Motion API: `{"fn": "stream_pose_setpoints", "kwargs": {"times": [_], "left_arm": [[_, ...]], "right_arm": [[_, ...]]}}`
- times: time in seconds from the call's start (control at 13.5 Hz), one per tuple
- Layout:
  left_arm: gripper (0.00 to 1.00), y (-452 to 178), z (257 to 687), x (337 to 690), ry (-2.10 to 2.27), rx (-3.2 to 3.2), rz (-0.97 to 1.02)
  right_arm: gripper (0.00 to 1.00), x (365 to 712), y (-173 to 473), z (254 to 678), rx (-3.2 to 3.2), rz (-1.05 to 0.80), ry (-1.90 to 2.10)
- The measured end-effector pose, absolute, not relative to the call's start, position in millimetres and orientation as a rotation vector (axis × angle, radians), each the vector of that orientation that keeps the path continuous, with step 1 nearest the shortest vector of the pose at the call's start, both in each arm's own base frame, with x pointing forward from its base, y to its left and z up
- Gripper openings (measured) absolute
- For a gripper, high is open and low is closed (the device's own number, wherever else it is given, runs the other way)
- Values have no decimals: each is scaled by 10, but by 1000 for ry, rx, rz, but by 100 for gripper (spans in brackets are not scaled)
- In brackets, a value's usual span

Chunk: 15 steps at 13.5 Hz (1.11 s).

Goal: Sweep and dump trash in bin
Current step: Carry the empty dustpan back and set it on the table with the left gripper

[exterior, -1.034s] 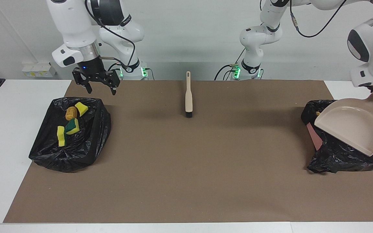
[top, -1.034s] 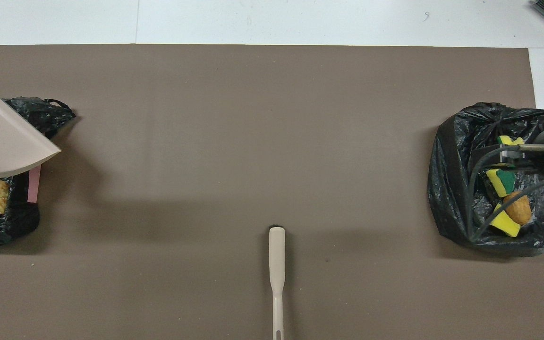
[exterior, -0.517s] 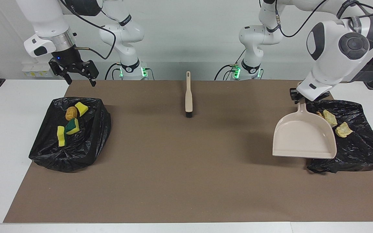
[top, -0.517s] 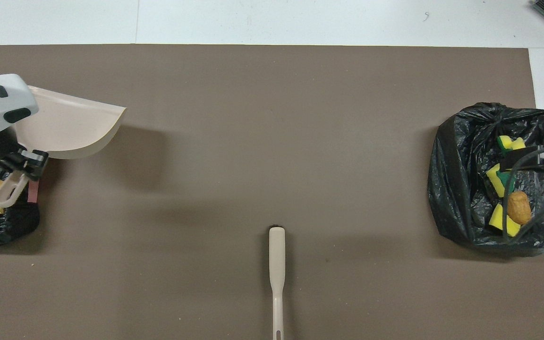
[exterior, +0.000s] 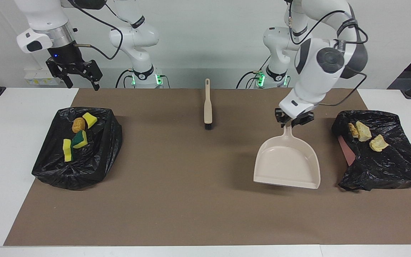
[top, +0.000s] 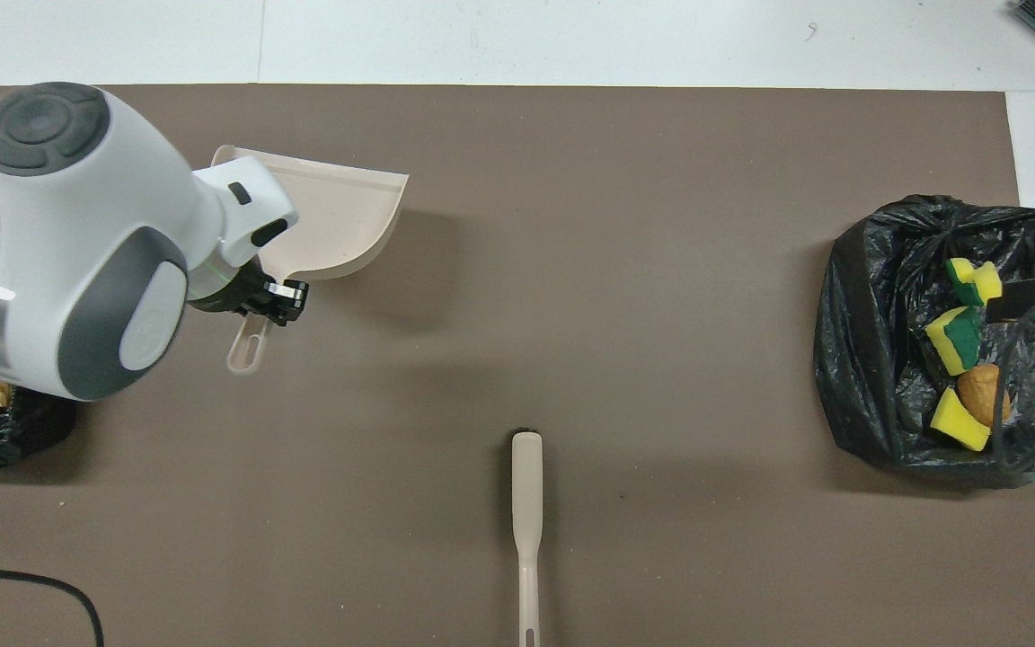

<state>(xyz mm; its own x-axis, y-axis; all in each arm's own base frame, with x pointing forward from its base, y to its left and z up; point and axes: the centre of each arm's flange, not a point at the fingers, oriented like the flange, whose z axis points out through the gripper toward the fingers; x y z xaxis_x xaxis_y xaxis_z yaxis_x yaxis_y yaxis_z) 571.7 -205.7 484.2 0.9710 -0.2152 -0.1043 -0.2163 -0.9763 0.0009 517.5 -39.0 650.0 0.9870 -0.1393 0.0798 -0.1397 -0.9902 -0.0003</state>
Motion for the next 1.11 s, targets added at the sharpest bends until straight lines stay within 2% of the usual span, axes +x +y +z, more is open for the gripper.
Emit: {"fn": "stream_pose_setpoints", "kwargs": {"times": [0.37,0.89,1.11], "left_arm": [[31,-2957,4370,5621,344,-3135,106],[31,-3750,3840,5355,238,-3199,96],[31,-3994,3750,5213,261,-3198,92]], "right_arm": [[100,5154,-399,6473,3117,90,-185],[100,5139,-393,6470,3117,74,-184],[100,5139,-382,6470,3118,75,-180]]}}
